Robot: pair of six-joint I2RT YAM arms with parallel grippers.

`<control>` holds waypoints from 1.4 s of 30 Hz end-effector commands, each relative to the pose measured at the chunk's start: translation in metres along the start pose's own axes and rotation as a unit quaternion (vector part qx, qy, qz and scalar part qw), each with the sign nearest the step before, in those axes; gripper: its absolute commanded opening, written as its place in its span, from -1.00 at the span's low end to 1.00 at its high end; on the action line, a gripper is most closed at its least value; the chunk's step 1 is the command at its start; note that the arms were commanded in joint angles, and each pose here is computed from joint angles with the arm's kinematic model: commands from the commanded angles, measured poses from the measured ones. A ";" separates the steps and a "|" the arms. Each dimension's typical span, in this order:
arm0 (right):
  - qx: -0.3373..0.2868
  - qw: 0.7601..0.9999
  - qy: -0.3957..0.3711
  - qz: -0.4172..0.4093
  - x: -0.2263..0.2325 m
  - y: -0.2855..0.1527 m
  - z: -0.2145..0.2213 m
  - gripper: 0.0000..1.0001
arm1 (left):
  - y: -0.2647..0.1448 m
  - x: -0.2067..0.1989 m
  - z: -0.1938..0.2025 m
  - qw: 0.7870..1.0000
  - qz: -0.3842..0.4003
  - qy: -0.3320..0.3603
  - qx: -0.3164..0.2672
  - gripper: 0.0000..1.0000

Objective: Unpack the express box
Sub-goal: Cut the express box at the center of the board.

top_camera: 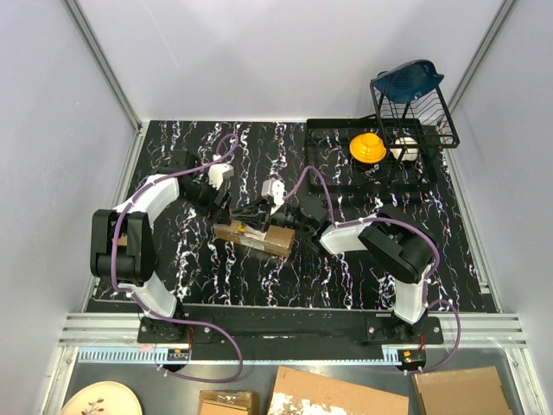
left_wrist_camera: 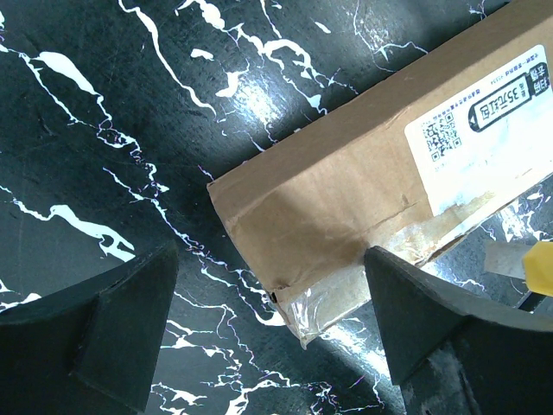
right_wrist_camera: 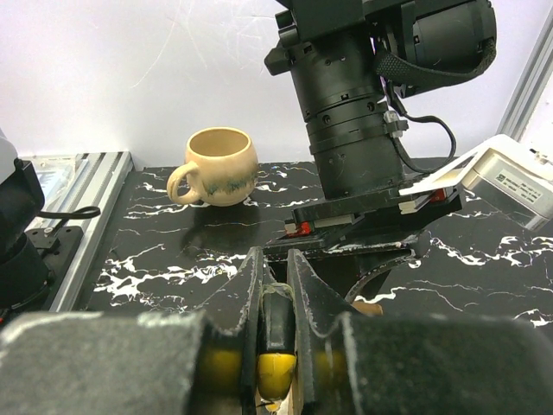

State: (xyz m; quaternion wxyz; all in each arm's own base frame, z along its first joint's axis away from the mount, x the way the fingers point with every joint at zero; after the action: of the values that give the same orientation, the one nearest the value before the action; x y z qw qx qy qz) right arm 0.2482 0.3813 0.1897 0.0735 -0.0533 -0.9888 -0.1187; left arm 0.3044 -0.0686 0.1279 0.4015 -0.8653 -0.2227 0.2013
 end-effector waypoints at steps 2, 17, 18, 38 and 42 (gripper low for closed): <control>-0.019 1.000 -0.011 0.009 -0.006 -0.002 -0.004 -1.00 | 0.007 0.013 -0.001 0.999 -0.026 0.031 0.002 0.82; -0.012 1.000 0.007 0.021 -0.015 -0.008 0.005 -1.00 | 0.008 0.014 -0.001 0.999 -0.024 0.032 0.000 0.81; -0.010 1.000 0.009 0.020 -0.015 -0.008 0.006 -1.00 | 0.008 0.013 -0.001 0.999 -0.023 0.031 0.001 0.81; 0.017 0.995 0.041 0.085 -0.002 -0.045 0.011 -1.00 | 0.005 0.016 -0.005 0.999 -0.026 0.033 0.000 0.80; 0.016 0.995 0.053 0.085 -0.007 -0.043 0.015 -1.00 | -0.010 0.008 -0.015 0.999 -0.020 0.043 -0.011 0.81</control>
State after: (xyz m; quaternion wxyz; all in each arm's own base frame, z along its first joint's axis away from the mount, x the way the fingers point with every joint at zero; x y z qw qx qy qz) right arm 0.2437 0.3470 0.1712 0.1154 -0.1260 -0.9797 -0.1050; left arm 0.3030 -0.0784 0.1258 0.3884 -0.8749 -0.2009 0.2082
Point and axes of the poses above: each gripper's point midway between its finger pads, its own y axis out along the fingers, its own x axis along the line the jaws close on, z = x × y, the point moved 7 cm from there along -y, back along the fingers, and after that the axes turned 12 degrees about y, right-handed, at the moved point
